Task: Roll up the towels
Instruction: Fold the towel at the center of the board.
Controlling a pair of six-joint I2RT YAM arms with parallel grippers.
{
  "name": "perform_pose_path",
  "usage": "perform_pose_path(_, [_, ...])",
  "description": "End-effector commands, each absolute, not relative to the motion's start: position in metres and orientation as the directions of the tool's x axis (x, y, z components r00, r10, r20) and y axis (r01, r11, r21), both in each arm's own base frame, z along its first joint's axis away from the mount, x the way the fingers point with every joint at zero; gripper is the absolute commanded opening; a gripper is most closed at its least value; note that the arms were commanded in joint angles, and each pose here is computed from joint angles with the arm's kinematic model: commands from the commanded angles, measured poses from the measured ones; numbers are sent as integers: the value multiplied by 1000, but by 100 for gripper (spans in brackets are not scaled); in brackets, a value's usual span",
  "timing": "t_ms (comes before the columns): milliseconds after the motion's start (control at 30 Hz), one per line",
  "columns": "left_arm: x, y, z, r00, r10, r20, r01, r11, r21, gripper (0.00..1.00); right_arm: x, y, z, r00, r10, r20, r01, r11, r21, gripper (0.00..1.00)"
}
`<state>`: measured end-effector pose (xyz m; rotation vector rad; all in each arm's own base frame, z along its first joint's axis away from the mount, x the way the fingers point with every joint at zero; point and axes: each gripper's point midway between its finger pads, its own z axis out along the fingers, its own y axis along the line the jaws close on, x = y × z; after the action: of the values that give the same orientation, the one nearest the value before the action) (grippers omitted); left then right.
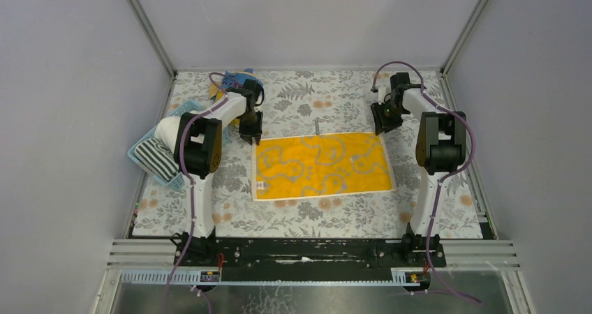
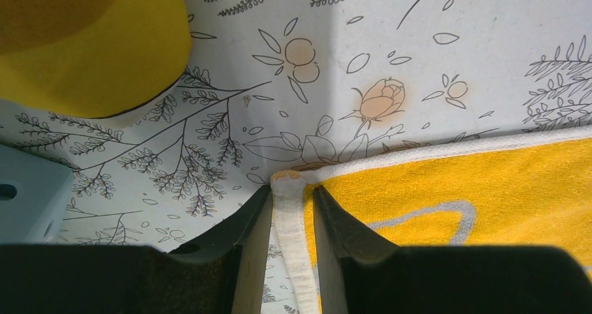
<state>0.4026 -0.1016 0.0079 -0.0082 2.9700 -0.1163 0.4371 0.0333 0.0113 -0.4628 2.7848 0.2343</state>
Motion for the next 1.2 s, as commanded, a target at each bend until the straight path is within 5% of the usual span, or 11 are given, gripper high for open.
perform_pose_path(0, [386, -95, -36, -998, 3, -69, 6, 999, -49, 26, 423, 28, -9, -918, -323, -228, -353, 930, 104, 46])
perform_pose_path(400, [385, -96, -39, -998, 4, -58, 7, 999, -52, 21, 398, 21, -28, -919, -384, -89, -387, 922, 22, 39])
perform_pose_path(633, [384, -95, -43, -999, 6, -49, 8, 999, -42, 15, 397, 20, -32, -919, -387, -80, -389, 921, 20, 19])
perform_pose_path(867, [389, -94, -41, -998, 6, -64, 8, 999, -37, 0, 421, 5, -15, -921, -364, -141, -352, 931, -101, 0])
perform_pose_path(1167, [424, -90, -19, -984, 3, -176, 7, 1000, -27, 0, 467, -8, 41, -890, -330, -315, -274, 938, -212, 0])
